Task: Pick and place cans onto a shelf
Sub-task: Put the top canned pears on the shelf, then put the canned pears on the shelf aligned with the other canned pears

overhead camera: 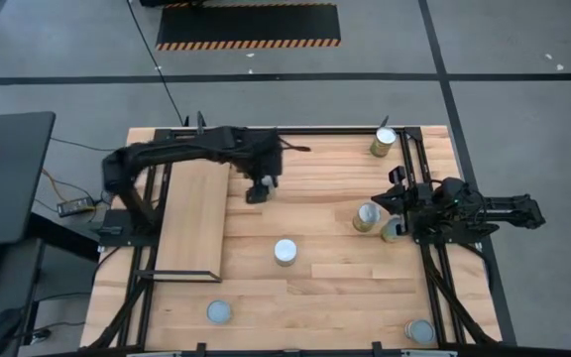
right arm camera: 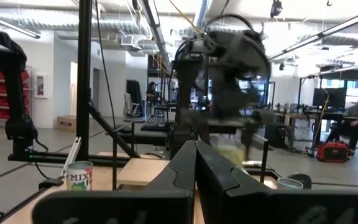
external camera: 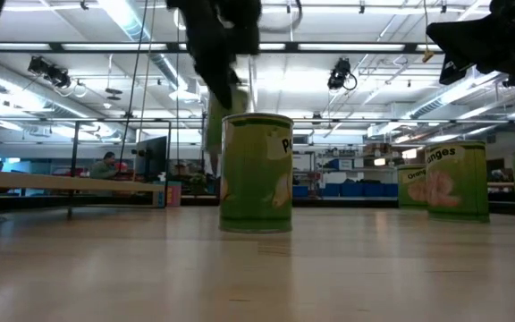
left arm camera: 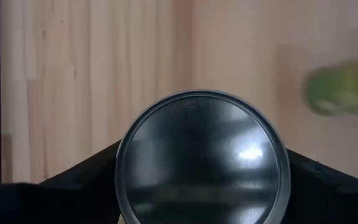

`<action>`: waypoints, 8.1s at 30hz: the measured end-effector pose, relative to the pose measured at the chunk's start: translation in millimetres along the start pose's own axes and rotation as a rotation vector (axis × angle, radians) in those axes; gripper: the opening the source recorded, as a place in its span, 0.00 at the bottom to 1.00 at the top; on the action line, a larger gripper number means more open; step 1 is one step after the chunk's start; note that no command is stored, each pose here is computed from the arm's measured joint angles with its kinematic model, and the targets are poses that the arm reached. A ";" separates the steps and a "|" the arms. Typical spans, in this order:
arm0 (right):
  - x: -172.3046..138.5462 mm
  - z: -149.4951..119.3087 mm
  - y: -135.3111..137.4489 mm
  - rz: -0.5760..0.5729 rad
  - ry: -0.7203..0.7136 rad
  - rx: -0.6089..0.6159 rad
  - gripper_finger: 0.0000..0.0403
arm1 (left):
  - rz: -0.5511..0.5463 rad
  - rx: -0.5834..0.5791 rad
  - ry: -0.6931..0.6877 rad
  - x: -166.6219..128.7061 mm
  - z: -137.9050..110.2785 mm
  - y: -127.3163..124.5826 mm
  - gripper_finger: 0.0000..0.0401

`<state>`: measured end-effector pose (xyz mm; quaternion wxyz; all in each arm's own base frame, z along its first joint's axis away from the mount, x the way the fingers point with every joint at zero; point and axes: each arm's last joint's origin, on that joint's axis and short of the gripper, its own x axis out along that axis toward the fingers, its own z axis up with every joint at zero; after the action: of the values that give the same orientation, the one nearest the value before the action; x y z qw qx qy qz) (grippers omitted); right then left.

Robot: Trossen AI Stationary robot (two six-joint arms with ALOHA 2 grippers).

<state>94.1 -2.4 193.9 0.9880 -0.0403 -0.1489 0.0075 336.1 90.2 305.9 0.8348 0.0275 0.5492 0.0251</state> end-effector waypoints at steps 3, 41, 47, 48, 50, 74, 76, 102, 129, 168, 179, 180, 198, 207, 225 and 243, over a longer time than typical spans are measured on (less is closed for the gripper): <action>0.0 1.2 -0.1 -0.001 -0.013 -0.001 0.03 | -0.012 -0.053 0.031 -35.6 -19.8 -10.1 0.78; -0.4 7.1 -2.6 -0.079 -0.070 -0.010 0.03 | 0.232 -0.013 0.058 -2.8 -170.1 35.1 0.82; -0.4 7.2 -2.6 -0.079 -0.071 -0.010 0.03 | 0.225 -0.023 0.053 -0.2 -168.7 36.2 0.85; -0.4 7.2 -2.6 -0.079 -0.071 -0.010 0.03 | 0.224 -0.032 0.053 2.0 -168.0 37.1 0.86; -0.4 7.2 -2.7 -0.079 -0.071 -0.010 0.03 | 0.218 -0.040 0.067 5.5 -167.8 38.0 0.87; -0.4 8.0 -2.9 -0.085 -0.080 0.016 0.03 | 0.233 -0.053 0.173 -10.6 -161.2 35.2 0.88; -0.4 8.0 -2.9 -0.085 -0.080 0.016 0.03 | 0.232 -0.054 0.174 -10.5 -161.2 35.1 0.88; -0.4 7.8 -2.9 -0.085 -0.078 0.015 0.03 | 0.214 -0.065 0.151 -9.8 -159.9 35.1 0.88; -0.4 7.9 -2.9 -0.080 -0.084 0.137 0.03 | 0.122 -0.087 0.169 -1.8 -160.4 33.9 0.85; -0.4 7.9 -2.9 -0.080 -0.084 0.136 0.03 | 0.291 -0.016 0.293 -22.3 -157.2 35.2 0.96; 0.0 14.2 -7.6 -0.226 -0.087 0.152 0.03 | 0.243 -0.191 0.066 -74.3 -116.8 22.7 0.96; 1.0 17.9 -8.0 -0.231 -0.077 0.135 0.03 | 0.226 -0.221 0.029 -79.1 -112.7 21.5 0.96; 81.3 97.9 -11.2 -0.174 0.703 0.228 0.02 | 0.012 -0.575 -0.691 -131.7 -61.7 -0.8 0.96; 94.9 81.9 -5.6 -0.105 1.085 0.196 0.28 | -0.048 -0.561 -0.738 -135.3 -52.0 -27.0 0.96; 99.7 115.1 -58.9 -0.712 1.196 0.204 0.96 | -0.015 -0.511 -0.704 -134.8 -51.0 -61.0 0.96; 123.4 49.6 -133.0 -1.180 0.996 0.641 0.94 | 0.057 -0.466 -0.622 -142.8 -71.8 -59.7 0.96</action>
<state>197.8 -127.8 288.3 0.7436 0.3285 0.3181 -0.4878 214.4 21.7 403.9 0.9444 -0.1412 0.2484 0.1628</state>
